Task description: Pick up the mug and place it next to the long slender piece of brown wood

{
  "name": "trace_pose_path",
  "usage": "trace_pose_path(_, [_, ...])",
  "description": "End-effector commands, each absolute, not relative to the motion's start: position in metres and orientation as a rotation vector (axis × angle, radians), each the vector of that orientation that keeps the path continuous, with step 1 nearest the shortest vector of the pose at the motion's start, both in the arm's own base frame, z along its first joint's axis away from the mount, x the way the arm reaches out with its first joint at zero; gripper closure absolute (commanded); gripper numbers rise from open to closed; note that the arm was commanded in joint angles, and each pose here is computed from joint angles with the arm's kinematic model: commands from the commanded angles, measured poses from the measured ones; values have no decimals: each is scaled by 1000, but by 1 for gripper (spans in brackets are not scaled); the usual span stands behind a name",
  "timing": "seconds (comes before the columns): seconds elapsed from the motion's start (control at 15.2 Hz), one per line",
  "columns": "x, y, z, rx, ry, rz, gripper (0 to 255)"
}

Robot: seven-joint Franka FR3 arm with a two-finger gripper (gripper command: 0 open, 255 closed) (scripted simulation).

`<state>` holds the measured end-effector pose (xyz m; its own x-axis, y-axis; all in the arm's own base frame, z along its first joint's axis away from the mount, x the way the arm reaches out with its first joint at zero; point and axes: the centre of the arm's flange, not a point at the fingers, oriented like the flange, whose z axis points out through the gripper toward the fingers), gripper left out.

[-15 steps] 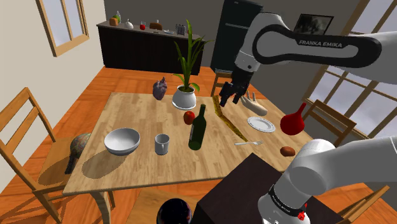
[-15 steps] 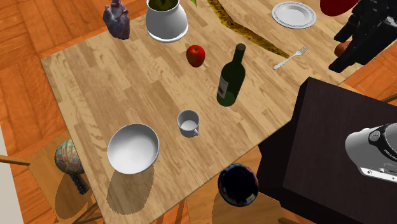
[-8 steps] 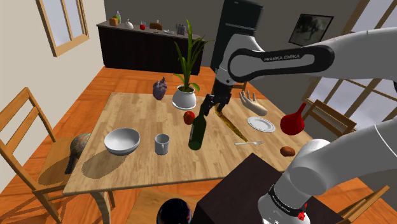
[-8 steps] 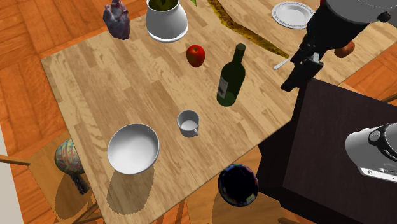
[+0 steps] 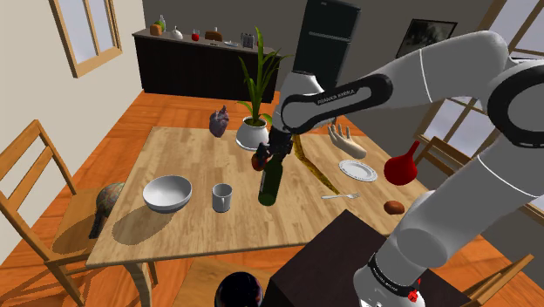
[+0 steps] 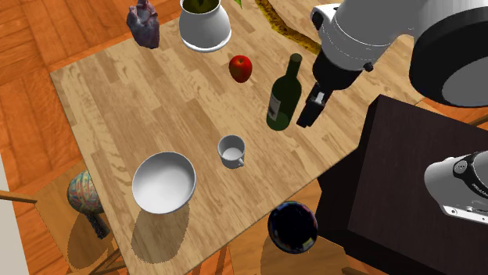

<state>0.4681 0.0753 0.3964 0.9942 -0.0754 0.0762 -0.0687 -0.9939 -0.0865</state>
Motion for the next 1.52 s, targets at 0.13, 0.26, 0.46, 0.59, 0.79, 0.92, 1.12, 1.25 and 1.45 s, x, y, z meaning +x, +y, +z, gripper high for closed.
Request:
trace_pose_path(0.13, [499, 86, 353, -3057, 121, -126, 0])
trace_pose_path(0.26, [515, 92, 333, -3059, 126, -128, 0])
trace_pose_path(0.46, [539, 99, 302, -3061, 134, -130, 0])
trace_pose_path(0.59, [555, 104, 282, -3063, 139, -132, 0])
trace_pose_path(0.79, [580, 112, 252, -3066, 147, -134, 0])
trace_pose_path(0.92, [596, 116, 232, -3068, 153, -136, 0])
trace_pose_path(1.12, [620, 123, 201, -3071, 161, -139, 0])
trace_pose_path(1.25, [624, 124, 192, -3071, 162, -139, 0])
trace_pose_path(1.45, [626, 125, 176, -3071, 162, -139, 0])
